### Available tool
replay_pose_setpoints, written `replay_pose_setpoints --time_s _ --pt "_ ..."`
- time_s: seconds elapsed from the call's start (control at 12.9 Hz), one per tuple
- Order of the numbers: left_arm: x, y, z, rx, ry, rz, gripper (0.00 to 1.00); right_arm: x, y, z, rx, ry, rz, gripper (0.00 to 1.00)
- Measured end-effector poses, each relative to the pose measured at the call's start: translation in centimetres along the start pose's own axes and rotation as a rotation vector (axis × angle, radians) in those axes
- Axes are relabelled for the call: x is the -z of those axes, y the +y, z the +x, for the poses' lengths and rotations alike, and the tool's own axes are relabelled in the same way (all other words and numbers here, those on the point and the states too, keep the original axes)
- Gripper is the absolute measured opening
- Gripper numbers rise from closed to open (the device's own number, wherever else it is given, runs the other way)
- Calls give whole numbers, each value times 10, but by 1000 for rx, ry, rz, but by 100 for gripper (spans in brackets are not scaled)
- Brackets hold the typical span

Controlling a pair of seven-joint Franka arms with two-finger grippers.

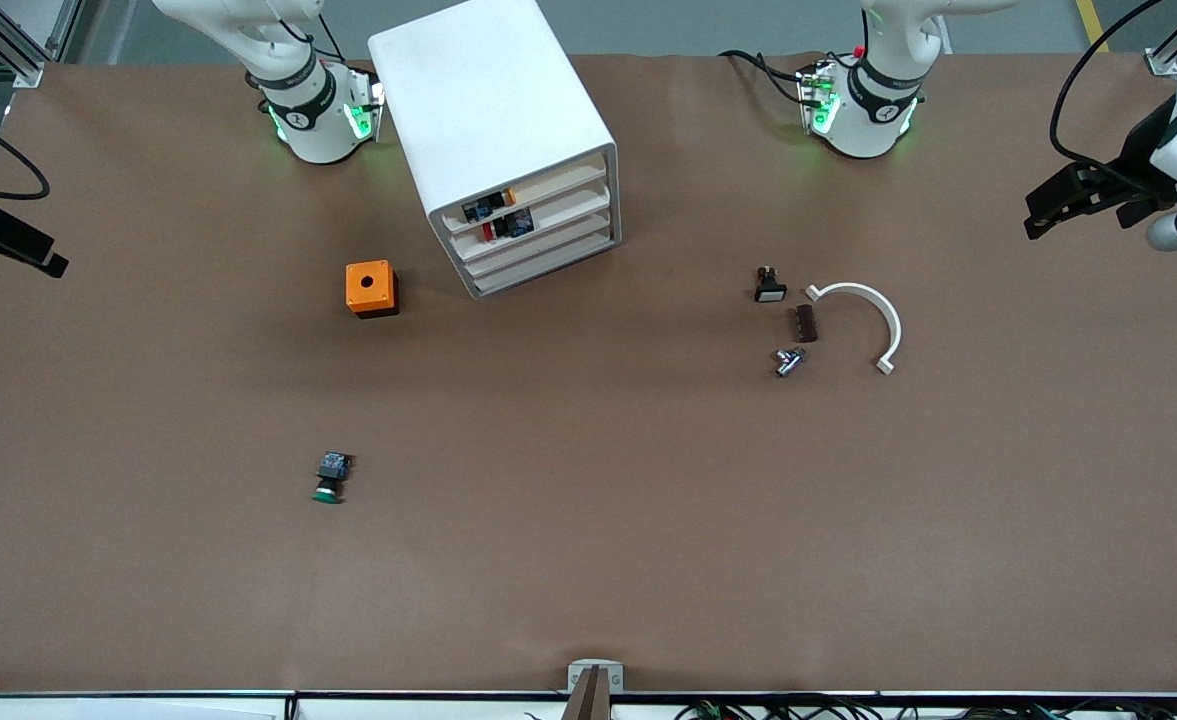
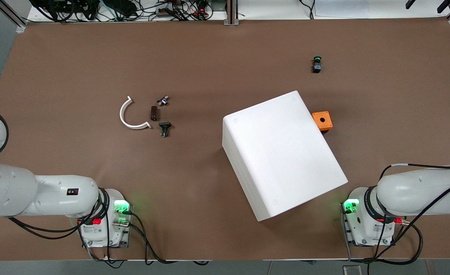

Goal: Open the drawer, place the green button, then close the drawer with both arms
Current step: 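Reach the right gripper to the green button while the left gripper approaches the cabinet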

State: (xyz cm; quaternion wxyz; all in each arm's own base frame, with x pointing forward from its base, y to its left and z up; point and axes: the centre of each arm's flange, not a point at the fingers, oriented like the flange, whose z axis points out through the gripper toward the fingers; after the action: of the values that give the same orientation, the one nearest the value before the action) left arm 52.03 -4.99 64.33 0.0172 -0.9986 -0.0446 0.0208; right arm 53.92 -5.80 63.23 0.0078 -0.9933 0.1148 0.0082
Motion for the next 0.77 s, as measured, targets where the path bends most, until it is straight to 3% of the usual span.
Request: replay_pose_setpoints --time_s 0.39,0.77 --pt "-13 3 11 -3 -23 1 100 -1 1 0 -1 -1 0 100" --pt "-97 51 57 -77 -159 14 100 -8 -3 2 3 -3 4 100"
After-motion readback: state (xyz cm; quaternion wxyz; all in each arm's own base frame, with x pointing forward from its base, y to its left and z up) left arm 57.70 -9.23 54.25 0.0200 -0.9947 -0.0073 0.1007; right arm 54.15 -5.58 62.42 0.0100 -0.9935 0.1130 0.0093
